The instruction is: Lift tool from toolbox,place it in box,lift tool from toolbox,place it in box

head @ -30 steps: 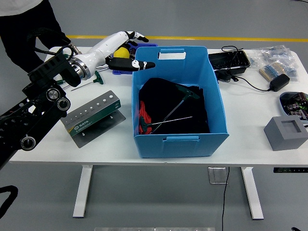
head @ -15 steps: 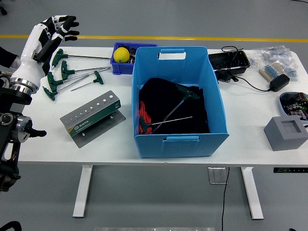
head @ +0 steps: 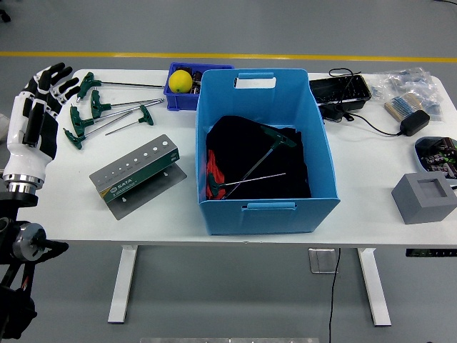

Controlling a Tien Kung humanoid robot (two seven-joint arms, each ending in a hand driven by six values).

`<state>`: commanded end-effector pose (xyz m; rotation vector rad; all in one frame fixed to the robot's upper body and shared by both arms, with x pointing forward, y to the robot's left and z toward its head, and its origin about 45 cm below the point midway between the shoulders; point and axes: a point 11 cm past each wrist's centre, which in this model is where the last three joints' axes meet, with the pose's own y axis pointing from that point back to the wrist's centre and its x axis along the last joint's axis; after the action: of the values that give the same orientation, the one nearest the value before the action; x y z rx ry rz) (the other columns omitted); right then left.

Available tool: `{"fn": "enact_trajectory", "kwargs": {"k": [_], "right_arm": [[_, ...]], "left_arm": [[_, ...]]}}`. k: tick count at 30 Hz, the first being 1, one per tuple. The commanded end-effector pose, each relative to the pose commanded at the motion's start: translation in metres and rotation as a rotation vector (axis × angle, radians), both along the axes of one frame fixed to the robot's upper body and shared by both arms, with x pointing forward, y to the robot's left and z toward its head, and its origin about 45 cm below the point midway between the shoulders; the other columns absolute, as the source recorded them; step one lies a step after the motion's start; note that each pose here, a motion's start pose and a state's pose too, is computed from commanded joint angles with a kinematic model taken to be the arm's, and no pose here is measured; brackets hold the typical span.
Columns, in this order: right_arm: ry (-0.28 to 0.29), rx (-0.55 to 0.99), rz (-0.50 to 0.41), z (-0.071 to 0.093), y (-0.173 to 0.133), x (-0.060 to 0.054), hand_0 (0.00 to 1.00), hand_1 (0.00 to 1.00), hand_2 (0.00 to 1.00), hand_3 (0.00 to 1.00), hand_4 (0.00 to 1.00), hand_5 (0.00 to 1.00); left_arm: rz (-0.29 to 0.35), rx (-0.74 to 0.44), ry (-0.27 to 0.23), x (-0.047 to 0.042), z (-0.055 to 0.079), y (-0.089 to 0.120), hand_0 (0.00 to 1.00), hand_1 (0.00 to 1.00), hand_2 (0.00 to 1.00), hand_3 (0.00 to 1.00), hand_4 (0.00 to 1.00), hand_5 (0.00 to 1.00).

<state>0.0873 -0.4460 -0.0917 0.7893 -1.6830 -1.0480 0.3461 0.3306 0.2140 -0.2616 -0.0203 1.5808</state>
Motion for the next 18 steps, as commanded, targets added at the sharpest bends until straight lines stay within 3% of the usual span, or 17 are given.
{"fn": "enact_trajectory", "kwargs": {"k": [3,6,7,11,15,18], "right_arm": [[0.003,0.003,-0.010,-0.001,0.001,-0.004,0.645,0.623,0.695,0.558,0.778,0.682],[0.008,0.003,-0.012,-0.002,0.001,-0.007,0.645,0.623,0.695,0.558,0.778,0.682],[0.010,0.003,-0.013,-0.002,0.001,-0.008,0.645,0.623,0.694,0.558,0.778,0.683],[0.014,0.002,-0.021,-0.003,0.003,-0.012,0.645,0.623,0.694,0.558,0.778,0.683],[0.008,0.014,-0.070,-0.009,0.011,-0.027,0.644,0.623,0.692,0.557,0.776,0.683],[0.004,0.022,-0.092,-0.011,0.014,-0.032,0.644,0.623,0.692,0.557,0.776,0.683]], "left_arm": [[-0.006,-0.020,0.034,-0.0108,-0.018,-0.003,0.820,0.833,0.873,0.789,0.970,0.858],[0.000,-0.045,0.039,-0.0186,-0.025,-0.003,0.820,0.833,0.873,0.789,0.970,0.858],[0.002,-0.049,0.037,-0.0207,-0.026,-0.003,0.887,0.918,0.921,0.831,0.972,0.857],[0.009,-0.045,0.031,-0.0264,-0.026,0.000,0.887,0.918,0.921,0.831,0.972,0.857],[0.007,-0.020,0.037,-0.0293,-0.027,0.002,0.886,0.918,0.925,0.835,0.968,0.861],[0.005,0.003,0.041,-0.0304,-0.028,0.002,0.886,0.918,0.925,0.835,0.968,0.861]]}}
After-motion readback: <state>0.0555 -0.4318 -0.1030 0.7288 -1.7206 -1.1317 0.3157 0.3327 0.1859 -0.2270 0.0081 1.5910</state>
